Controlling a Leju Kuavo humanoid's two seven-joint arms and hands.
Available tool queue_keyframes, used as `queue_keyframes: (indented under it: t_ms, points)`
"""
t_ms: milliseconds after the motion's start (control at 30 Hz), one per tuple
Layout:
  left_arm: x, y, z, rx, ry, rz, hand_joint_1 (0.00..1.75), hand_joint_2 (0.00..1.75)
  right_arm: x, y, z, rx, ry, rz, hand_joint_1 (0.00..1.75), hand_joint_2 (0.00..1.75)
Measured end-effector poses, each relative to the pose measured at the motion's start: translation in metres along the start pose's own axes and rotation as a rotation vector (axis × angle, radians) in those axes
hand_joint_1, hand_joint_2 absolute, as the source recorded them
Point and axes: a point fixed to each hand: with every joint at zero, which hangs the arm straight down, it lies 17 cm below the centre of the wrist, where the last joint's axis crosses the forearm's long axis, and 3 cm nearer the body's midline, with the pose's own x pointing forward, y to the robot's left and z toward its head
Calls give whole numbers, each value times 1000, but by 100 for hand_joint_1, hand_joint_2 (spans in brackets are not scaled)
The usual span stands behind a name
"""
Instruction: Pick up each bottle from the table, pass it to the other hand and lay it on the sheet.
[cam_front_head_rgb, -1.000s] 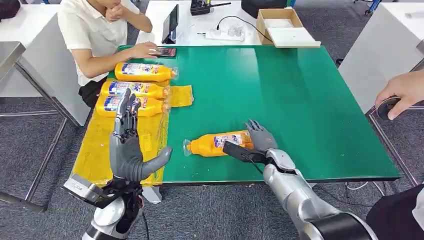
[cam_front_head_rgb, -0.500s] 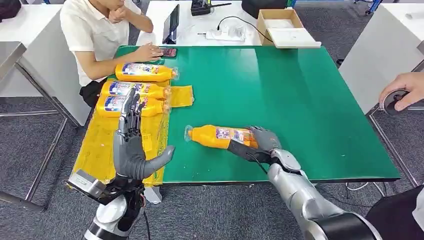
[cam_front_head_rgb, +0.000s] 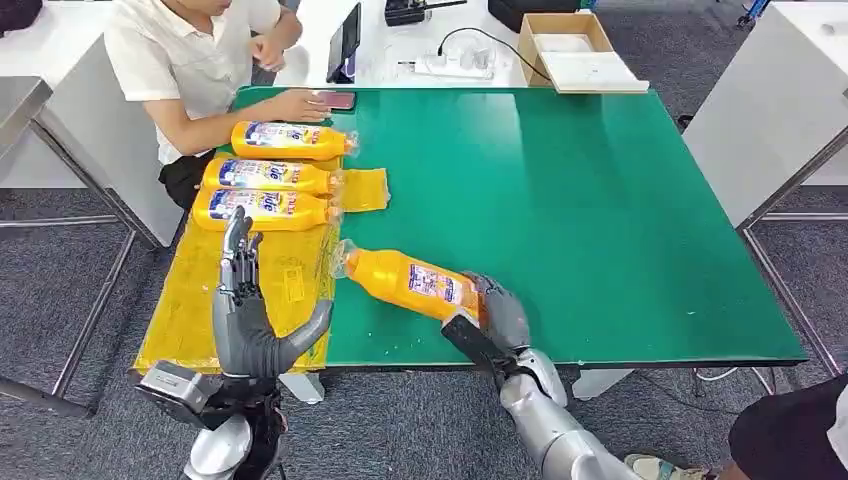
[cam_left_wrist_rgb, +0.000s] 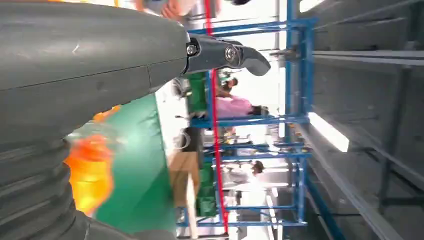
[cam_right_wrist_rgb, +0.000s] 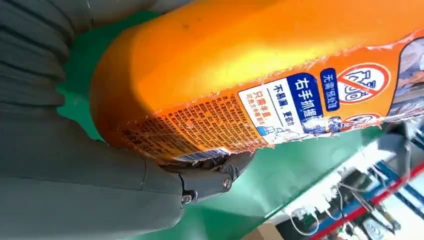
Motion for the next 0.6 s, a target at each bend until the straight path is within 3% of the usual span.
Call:
queue_keyframes:
  t_ms: [67, 167, 400, 600]
  points:
    - [-18, 4, 9, 21, 102, 68, 0, 175, 16, -9, 5, -93, -41, -151, 175, 175]
    - [-31, -1, 28, -3, 177, 156, 0, 175, 45, -17, 18, -201, -73, -336, 175, 175]
    - [-38, -13, 49, -63, 224, 215, 0, 175, 109, -8, 34, -176, -214, -410, 175, 175]
    - [-35, -27, 52, -107, 251, 358, 0, 175, 153, 20, 44, -72, -328, -404, 175, 175]
